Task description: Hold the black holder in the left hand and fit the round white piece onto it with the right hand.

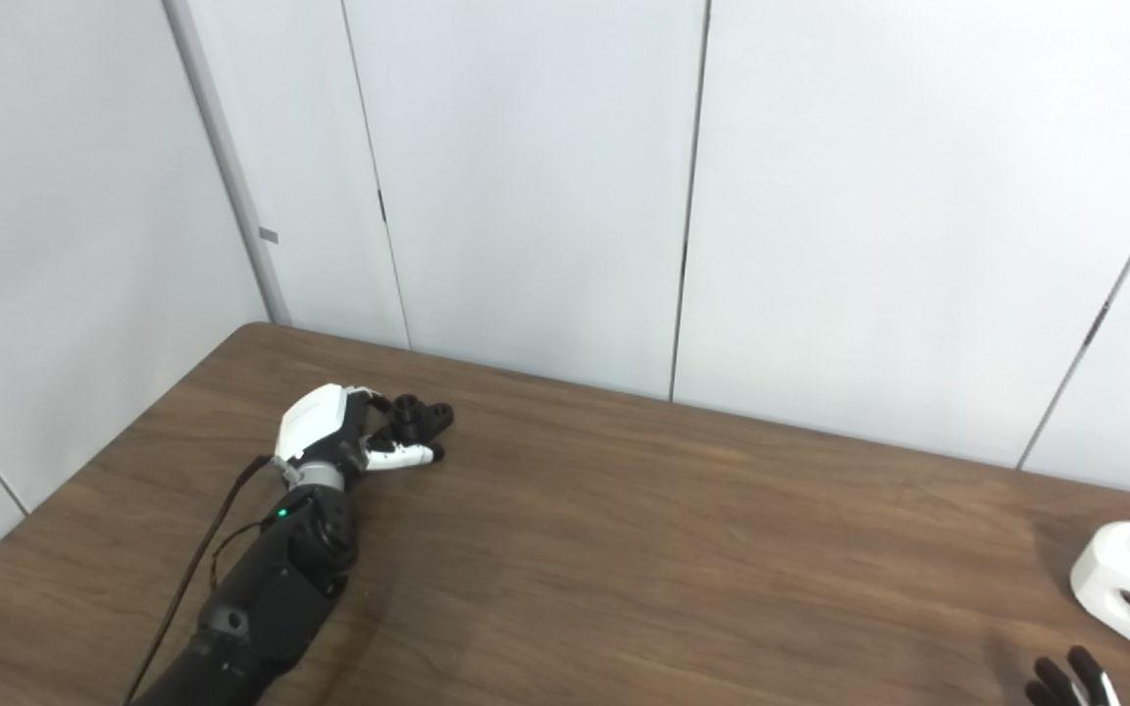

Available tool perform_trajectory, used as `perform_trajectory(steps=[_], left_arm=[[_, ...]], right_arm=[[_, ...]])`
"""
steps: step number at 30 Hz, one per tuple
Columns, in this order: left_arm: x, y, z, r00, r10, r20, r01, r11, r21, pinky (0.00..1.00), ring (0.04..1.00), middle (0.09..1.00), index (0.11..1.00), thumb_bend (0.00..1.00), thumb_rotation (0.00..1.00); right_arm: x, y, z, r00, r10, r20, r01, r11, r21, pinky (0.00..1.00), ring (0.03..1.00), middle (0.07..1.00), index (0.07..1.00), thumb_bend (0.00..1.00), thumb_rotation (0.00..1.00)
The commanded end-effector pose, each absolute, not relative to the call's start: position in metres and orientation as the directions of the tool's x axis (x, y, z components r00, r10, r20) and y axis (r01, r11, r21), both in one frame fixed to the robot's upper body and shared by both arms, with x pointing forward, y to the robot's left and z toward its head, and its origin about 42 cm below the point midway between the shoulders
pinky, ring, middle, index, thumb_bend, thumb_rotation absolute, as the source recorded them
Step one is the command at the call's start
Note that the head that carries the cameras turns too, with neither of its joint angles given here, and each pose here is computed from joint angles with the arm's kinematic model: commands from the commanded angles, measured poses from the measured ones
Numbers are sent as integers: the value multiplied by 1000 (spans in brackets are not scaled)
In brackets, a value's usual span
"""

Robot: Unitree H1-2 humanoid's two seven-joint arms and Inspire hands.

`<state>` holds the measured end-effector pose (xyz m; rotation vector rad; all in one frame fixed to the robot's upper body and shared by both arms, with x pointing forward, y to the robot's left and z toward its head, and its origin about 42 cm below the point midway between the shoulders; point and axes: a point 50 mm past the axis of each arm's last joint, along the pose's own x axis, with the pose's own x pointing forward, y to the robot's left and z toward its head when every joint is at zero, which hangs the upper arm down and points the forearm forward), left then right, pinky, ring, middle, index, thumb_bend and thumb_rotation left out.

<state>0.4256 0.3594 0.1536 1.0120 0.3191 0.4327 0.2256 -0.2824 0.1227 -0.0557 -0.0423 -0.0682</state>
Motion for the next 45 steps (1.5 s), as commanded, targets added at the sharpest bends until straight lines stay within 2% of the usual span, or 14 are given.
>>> perform_trajectory(steps=[1, 18, 21, 23, 24, 25, 27, 34, 45], left_arm=[[436, 365, 175, 865, 501, -6, -248, 438, 864, 1000, 1000, 917, 733, 838, 325], [429, 372, 171, 858, 513, -17, -246, 440, 864, 1000, 984, 890, 694, 840, 245], [428, 372, 170, 857, 515, -18, -249, 444, 861, 1000, 979, 877, 654, 825, 198], [428, 372, 169, 858, 514, -14, -259, 456, 851, 1000, 973, 865, 616, 809, 150], [428, 372, 169, 859, 512, -11, -267, 465, 844, 1000, 968, 854, 541, 641, 97], [428, 372, 168, 860, 511, -7, -274, 474, 837, 1000, 964, 844, 513, 584, 76], [427, 371, 168, 861, 509, 0, -288, 487, 825, 1000, 949, 821, 488, 536, 53], [429, 369, 164, 870, 494, 8, -283, 484, 828, 1000, 920, 788, 483, 520, 42], [429, 367, 157, 873, 487, -4, -266, 484, 834, 1000, 912, 786, 485, 520, 43]], right_arm=[[222, -279, 127, 997, -56, 49, 58, 997, -44, 1000, 934, 935, 971, 638, 988], [223, -283, 128, 997, -49, 53, 52, 997, -52, 1000, 955, 956, 986, 633, 1000], [223, -283, 128, 997, -54, 52, 57, 997, -50, 1000, 953, 954, 985, 628, 1000], [222, -284, 129, 997, -54, 52, 56, 997, -47, 1000, 952, 953, 985, 626, 1000], [222, -284, 129, 997, -55, 53, 57, 997, -49, 1000, 951, 953, 986, 626, 1000], [222, -284, 129, 997, -56, 53, 58, 997, -50, 1000, 949, 951, 985, 629, 1000], [222, -285, 129, 997, -56, 53, 59, 997, -52, 1000, 946, 947, 982, 639, 1000], [221, -286, 130, 997, -57, 57, 60, 997, -50, 1000, 941, 943, 978, 661, 1000], [221, -285, 131, 997, -62, 55, 65, 997, -45, 1000, 934, 932, 976, 690, 1000]])
